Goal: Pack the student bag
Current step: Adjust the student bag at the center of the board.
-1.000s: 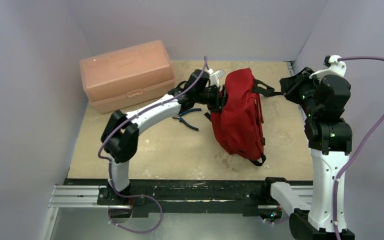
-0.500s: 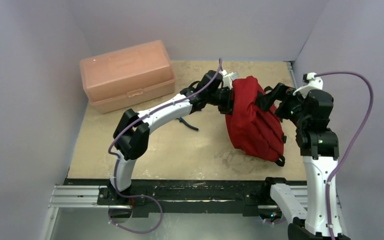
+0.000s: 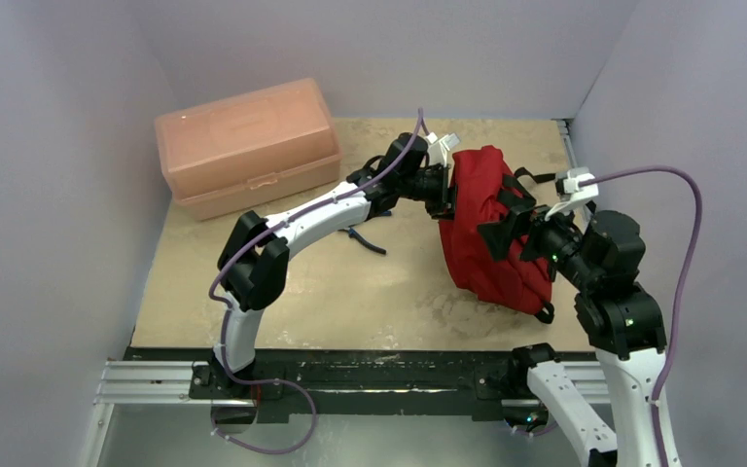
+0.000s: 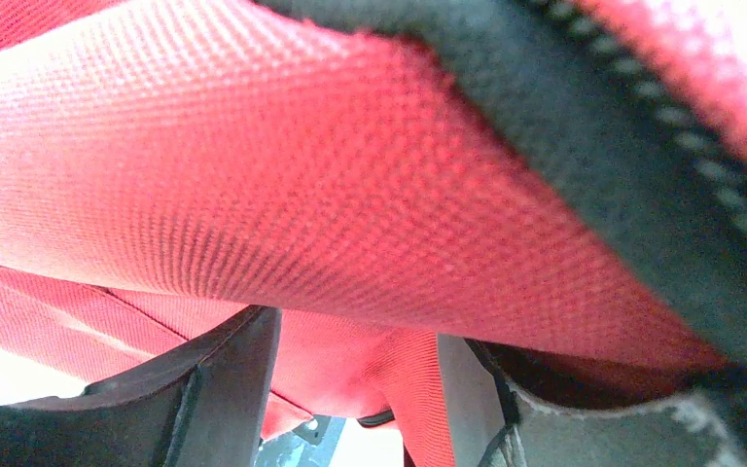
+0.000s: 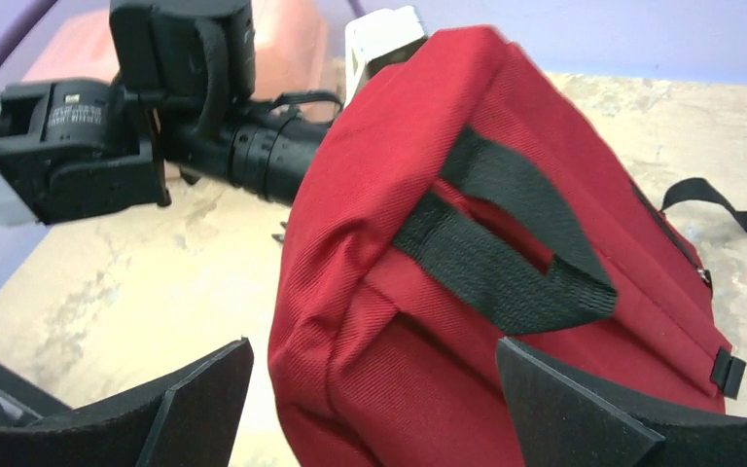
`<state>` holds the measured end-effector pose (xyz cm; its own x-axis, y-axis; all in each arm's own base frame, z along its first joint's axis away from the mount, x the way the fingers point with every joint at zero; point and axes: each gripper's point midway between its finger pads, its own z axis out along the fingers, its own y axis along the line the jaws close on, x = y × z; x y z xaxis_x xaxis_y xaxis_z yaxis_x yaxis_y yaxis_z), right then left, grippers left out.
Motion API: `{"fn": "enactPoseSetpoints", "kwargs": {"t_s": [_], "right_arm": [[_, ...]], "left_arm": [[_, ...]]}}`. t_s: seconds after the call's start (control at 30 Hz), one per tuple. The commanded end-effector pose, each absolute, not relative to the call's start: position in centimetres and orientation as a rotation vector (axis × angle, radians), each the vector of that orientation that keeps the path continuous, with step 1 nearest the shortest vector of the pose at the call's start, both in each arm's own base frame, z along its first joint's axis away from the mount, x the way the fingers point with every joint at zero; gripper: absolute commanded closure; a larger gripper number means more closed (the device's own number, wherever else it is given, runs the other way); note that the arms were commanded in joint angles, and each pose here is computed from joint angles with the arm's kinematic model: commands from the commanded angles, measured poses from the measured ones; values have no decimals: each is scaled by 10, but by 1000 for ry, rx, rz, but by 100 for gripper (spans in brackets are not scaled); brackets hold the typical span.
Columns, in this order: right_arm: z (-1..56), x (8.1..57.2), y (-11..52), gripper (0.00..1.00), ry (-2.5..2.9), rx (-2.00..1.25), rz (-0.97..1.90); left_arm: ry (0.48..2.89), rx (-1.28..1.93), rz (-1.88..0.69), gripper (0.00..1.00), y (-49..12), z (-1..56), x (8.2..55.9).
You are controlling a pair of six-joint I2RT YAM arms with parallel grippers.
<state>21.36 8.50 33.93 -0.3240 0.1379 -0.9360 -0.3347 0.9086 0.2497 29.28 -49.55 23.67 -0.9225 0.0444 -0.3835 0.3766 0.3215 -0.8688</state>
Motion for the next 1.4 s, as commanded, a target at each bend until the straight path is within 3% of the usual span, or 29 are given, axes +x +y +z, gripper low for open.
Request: {"fn": "enactPoseSetpoints", "kwargs": {"t_s": [0.0, 0.1, 0.23, 0.3, 0.33, 0.37, 0.4, 0.43, 0.6, 0.77, 0.97, 1.07, 1.37], "right_arm": [[327, 217, 90, 1, 1879, -241, 414], [301, 227, 93, 1, 1970, -252, 310], [275, 246, 82, 1, 2062, -170, -58], [275, 254, 88, 9, 2044, -142, -162], [276, 258, 91, 19, 2031, -132, -196], [278, 261, 91, 39, 2028, -96, -216], [286, 265, 91, 76, 2006, -52, -212], [300, 269, 90, 100, 1961, 1, -198], [384, 282, 134, 100, 1735, -6, 167], [484, 280, 194, 100, 1512, -60, 589], [564, 289, 161, 100, 1318, 116, 671], [550, 297, 128, 100, 1363, 223, 544], [401, 275, 77, 100, 1565, 348, 307]], "left_arm": [[2075, 413, -1760, 41, -493, 309, 294], [2080, 401, -1763, 41, -494, 307, 296], [2091, 393, -1754, 41, -492, 305, 298], [2092, 386, -1753, 41, -491, 305, 300], [2099, 377, -1749, 41, -490, 304, 302], [2103, 364, -1739, 41, -486, 304, 305], [2102, 352, -1726, 41, -481, 305, 308], [2098, 340, -1705, 40, -473, 305, 312], [2133, 196, -1512, 39, -400, 302, 334], [2083, 157, -1337, 34, -334, 320, 327], [2058, 168, -1260, 32, -298, 339, 305], [2025, 204, -1287, 31, -296, 352, 296], [2098, 308, -1416, 32, -315, 334, 287]]}}
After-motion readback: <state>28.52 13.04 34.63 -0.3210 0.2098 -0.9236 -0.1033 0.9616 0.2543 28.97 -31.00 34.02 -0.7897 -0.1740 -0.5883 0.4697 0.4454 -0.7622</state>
